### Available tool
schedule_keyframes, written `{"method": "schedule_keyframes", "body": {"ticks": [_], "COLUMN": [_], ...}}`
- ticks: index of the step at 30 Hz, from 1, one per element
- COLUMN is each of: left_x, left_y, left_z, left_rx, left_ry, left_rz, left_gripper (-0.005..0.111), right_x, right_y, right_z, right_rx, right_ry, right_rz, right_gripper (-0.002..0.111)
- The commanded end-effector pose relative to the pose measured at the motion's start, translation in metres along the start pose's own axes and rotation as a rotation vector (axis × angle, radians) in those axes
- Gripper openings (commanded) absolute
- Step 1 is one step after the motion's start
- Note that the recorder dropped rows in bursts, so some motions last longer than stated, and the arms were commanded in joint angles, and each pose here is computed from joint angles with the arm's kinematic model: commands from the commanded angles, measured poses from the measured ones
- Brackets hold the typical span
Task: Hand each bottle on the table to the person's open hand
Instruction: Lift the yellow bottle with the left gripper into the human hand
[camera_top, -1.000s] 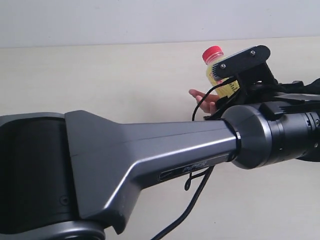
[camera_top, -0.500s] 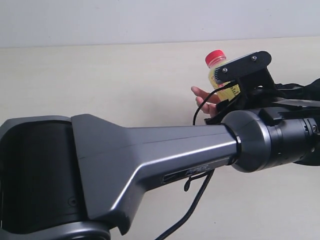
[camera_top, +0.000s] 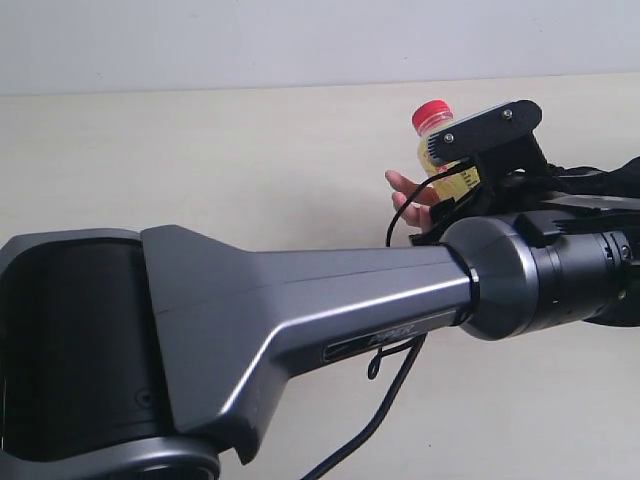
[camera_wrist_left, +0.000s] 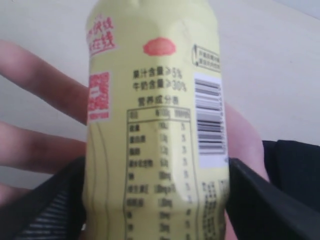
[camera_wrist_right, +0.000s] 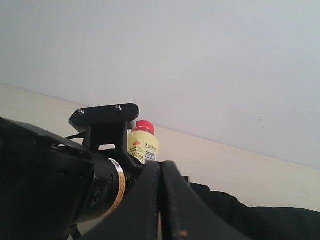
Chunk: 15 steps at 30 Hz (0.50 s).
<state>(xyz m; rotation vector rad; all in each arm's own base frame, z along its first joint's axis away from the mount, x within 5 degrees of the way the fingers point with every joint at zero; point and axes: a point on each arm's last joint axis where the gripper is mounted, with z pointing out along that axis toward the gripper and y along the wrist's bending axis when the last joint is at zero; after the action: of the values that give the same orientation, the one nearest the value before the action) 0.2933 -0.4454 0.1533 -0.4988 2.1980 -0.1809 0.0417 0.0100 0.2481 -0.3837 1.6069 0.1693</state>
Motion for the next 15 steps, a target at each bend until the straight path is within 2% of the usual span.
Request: {"method": "schedule_keyframes", "body": {"ticks": [1, 15], "left_x": [-0.0041, -0.0069], "left_y": [-0.0004, 0.0002], "left_z": [0.0022, 0.0025], "left_rx": [0.004, -0.001], "left_ry": [0.011, 0.016], "left_rz": [-0.014, 0.017], "left_gripper": [0.077, 0.080], "right_x": [0.0001, 0.0001], "right_y": [0.0001, 0.0001], "right_z": [-0.0002, -0.0002], "right_rx": [0.001, 0.001], "right_ry": [-0.006, -0.006], "right_rz": [0.003, 0.003], "right_gripper": [0.000, 0.000]}}
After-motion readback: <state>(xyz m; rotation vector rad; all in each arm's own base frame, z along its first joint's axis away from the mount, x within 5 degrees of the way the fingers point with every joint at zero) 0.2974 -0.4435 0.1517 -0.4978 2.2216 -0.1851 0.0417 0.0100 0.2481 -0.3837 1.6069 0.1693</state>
